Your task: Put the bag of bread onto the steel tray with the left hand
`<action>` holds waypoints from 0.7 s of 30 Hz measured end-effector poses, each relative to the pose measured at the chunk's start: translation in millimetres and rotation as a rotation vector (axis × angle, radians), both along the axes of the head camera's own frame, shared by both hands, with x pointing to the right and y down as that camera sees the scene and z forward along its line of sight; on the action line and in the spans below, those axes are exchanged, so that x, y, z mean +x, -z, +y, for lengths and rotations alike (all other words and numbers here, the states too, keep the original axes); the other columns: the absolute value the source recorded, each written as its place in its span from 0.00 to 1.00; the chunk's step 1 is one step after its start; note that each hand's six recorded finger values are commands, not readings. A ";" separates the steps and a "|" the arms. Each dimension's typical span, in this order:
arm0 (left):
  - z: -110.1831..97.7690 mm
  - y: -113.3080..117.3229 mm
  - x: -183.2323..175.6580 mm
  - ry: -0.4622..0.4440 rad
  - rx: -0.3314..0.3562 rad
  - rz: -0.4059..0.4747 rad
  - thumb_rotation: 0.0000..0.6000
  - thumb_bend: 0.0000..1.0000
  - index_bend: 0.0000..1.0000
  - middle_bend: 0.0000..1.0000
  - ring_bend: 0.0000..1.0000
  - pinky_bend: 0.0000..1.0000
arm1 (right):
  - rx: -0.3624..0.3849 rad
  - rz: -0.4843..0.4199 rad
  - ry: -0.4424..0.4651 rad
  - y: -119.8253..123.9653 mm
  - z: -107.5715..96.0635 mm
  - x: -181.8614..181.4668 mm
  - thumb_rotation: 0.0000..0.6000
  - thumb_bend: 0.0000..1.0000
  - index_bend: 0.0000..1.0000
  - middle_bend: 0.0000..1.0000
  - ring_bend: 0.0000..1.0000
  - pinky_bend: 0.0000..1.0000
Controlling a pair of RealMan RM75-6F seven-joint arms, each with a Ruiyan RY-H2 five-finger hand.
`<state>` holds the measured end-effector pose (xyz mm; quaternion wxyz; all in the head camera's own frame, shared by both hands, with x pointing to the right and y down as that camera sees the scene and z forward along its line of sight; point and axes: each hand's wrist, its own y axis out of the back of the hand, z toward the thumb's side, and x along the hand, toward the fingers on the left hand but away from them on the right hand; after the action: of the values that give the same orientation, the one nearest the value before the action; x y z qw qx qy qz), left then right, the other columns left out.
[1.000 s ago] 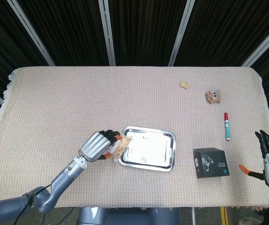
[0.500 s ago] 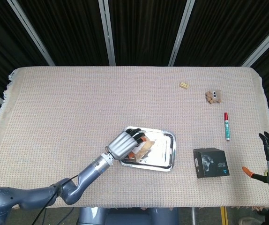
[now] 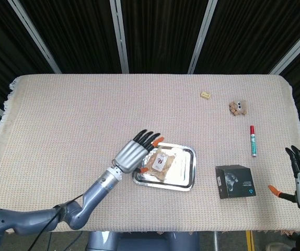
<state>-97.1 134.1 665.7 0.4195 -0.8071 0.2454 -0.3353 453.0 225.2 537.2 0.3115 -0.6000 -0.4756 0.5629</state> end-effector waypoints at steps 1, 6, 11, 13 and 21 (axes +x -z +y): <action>-2.3 3.1 -14.0 0.031 0.008 0.000 0.97 0.05 0.00 0.00 0.00 0.00 | -0.001 0.009 0.000 -0.9 -0.3 1.2 1.00 0.04 0.00 0.00 0.00 0.00; -7.4 15.1 -80.7 0.125 0.044 -0.055 0.96 0.06 0.00 0.00 0.00 0.00 | -0.004 0.031 0.000 -5.1 -2.6 3.8 1.00 0.04 0.00 0.00 0.00 0.00; 0.9 31.7 -162.0 0.219 0.055 -0.159 0.96 0.05 0.00 0.00 0.00 0.00 | -0.005 0.068 0.005 -11.5 -4.6 5.8 1.00 0.04 0.00 0.00 0.00 0.00; 7.6 42.0 -196.3 0.263 0.049 -0.202 0.97 0.05 0.00 0.00 0.00 0.00 | -0.006 0.081 0.009 -13.8 -5.9 6.0 1.00 0.04 0.00 0.00 0.00 0.00; 45.7 90.9 -293.9 0.416 0.044 -0.279 0.97 0.05 0.00 0.00 0.00 0.00 | -0.004 0.130 0.015 -21.5 -7.7 5.7 1.00 0.04 0.00 0.00 0.00 0.00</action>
<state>-390.9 179.8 574.8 0.3887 -0.6759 0.3533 -0.5170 458.8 217.5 558.7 0.3449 -0.5661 -0.4488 0.5993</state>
